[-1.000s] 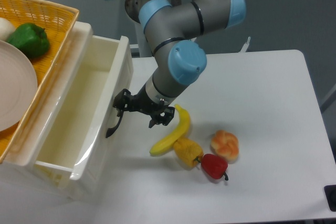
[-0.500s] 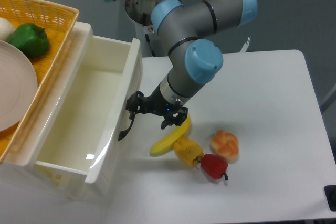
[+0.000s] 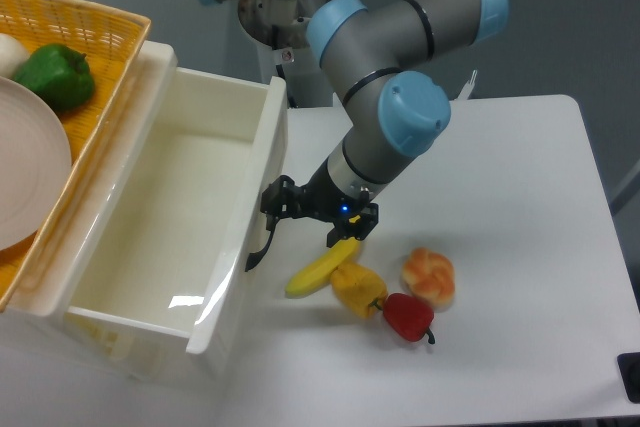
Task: Slide the top white drawer open
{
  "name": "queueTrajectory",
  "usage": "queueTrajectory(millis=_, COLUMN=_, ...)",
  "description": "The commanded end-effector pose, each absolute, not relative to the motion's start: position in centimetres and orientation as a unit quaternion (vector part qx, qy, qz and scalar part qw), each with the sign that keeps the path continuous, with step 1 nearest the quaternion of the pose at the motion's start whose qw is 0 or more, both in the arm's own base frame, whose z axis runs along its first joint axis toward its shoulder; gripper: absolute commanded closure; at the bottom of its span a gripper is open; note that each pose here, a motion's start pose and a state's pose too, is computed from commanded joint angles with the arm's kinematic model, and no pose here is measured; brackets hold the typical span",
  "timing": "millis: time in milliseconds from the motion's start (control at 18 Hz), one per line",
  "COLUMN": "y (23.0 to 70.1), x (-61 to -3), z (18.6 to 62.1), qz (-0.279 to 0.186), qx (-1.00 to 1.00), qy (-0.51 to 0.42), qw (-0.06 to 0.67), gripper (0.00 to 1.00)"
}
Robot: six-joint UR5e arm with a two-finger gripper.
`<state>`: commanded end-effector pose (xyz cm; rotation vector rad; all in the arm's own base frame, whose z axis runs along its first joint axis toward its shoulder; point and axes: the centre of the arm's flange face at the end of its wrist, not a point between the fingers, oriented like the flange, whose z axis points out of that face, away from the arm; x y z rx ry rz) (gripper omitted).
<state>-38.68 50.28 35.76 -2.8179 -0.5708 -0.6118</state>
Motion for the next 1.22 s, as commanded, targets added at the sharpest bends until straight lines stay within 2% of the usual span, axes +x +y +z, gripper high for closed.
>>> queueTrajectory(millis=333, y=49.5, x=-40.1, z=36.0, qz=-0.207, qx=-0.95, qy=-0.205, qw=0.108, gripper=0.0)
queueTrajectory(millis=556, y=48.9, x=-40.9, z=36.6, qz=-0.228, qx=-0.939, qy=-0.221, qw=0.133, gripper=0.0)
queueTrajectory(millis=722, y=47.6, x=-42.3, z=37.1, qz=-0.221, qx=-0.937, qy=-0.228, qw=0.143, gripper=0.0)
queueTrajectory(millis=944, y=45.8, x=-45.8, z=38.3, qz=-0.127, qx=-0.958, qy=-0.183, qw=0.181, gripper=0.0)
queueTrajectory(millis=1222, y=43.1, x=-49.6, z=35.9, qz=-0.012, qx=-0.986, qy=-0.131, qw=0.098, gripper=0.0)
